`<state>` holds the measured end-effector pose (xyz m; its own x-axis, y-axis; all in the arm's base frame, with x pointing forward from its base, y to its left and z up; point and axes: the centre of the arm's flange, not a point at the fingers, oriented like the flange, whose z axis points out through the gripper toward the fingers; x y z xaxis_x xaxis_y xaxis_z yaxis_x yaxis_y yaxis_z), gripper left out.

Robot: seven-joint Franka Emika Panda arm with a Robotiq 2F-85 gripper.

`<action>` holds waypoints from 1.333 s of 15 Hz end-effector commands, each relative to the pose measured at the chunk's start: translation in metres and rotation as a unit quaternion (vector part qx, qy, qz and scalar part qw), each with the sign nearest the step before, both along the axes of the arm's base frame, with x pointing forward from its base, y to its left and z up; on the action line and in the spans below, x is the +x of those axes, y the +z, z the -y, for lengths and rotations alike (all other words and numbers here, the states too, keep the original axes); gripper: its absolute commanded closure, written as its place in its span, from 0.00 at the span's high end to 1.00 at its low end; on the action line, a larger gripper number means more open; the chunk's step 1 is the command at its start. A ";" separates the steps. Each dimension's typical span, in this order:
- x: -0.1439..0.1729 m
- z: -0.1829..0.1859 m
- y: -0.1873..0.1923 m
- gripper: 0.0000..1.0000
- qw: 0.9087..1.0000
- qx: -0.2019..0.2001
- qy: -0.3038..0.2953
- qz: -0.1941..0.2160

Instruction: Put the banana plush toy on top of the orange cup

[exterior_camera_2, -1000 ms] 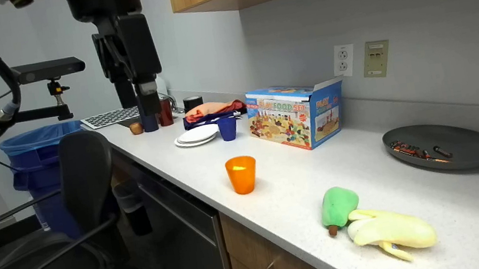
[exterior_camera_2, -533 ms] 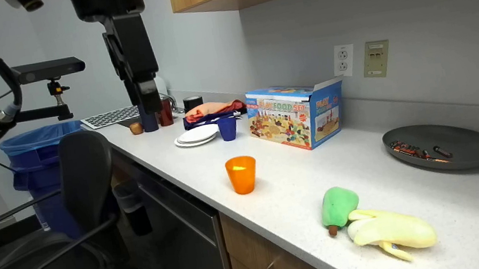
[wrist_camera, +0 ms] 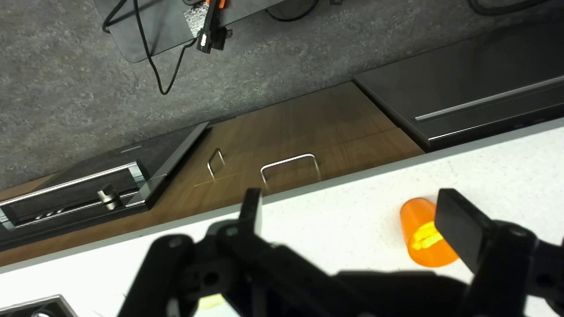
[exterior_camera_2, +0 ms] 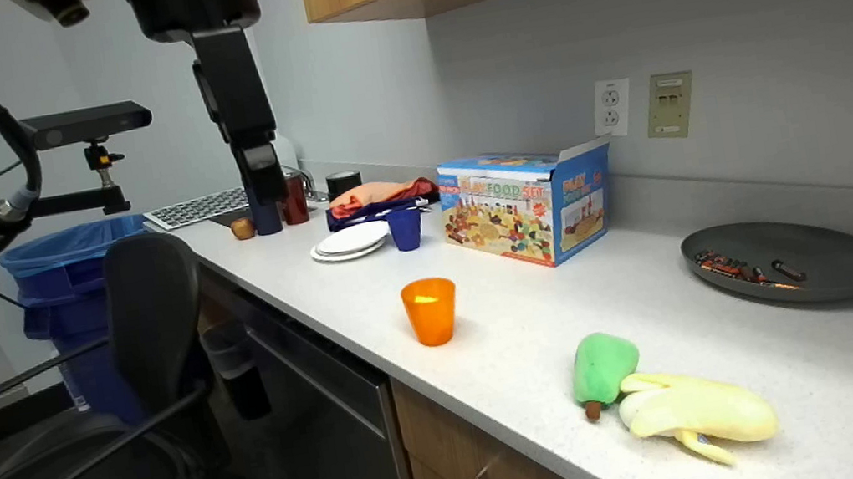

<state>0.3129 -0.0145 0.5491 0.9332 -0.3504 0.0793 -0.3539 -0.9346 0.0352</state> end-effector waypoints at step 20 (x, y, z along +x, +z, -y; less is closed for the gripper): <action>-0.001 -0.002 0.000 1.00 0.999 0.005 -0.031 -0.007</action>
